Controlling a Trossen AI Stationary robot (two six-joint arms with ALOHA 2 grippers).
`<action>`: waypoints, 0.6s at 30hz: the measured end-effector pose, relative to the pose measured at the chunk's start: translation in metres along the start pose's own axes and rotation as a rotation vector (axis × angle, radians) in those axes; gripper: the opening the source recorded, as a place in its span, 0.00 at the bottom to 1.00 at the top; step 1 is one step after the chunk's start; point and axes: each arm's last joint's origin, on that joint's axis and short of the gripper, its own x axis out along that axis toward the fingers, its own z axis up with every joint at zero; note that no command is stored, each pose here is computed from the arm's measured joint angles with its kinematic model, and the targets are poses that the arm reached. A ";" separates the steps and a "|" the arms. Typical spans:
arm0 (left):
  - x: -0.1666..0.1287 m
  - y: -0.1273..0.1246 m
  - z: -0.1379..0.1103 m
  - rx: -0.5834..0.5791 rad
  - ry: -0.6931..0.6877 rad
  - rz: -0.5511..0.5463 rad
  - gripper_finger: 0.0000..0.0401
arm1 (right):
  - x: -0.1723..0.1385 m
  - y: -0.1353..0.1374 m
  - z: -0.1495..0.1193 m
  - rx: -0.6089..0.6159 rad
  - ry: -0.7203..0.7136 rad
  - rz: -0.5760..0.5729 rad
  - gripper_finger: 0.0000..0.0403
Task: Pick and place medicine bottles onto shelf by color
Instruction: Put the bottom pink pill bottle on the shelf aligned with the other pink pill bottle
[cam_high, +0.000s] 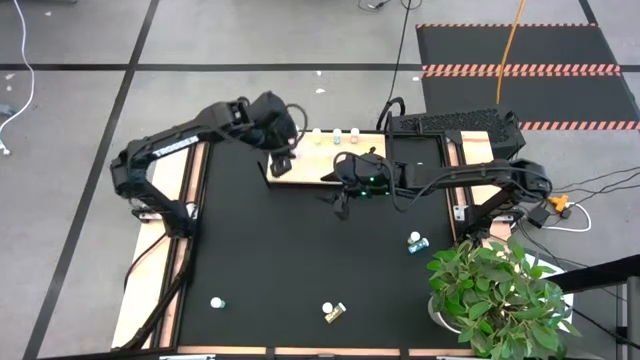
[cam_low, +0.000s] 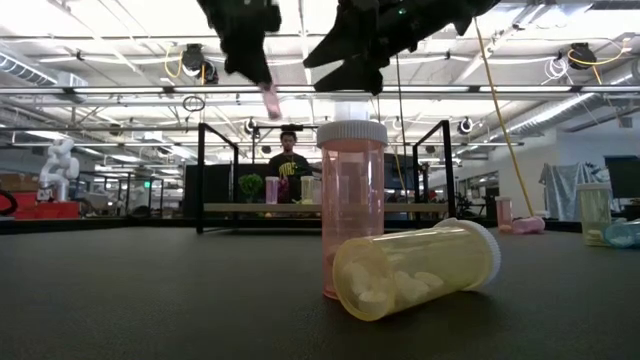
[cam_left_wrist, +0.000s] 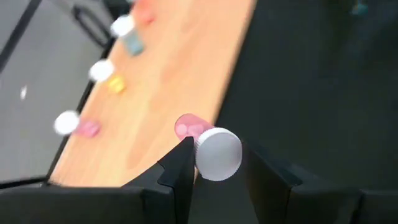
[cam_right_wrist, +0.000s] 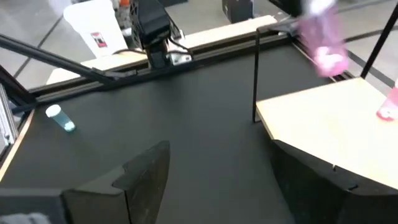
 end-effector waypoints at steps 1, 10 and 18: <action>0.006 0.009 -0.001 -0.022 0.017 0.000 0.32 | -0.001 0.000 0.000 0.000 0.003 0.000 0.67; 0.074 0.071 -0.014 -0.116 0.189 -0.023 0.32 | -0.014 0.001 0.004 0.001 0.010 -0.001 0.67; 0.107 0.095 -0.023 -0.155 0.271 0.009 0.32 | -0.018 0.000 0.002 0.001 0.049 -0.012 0.67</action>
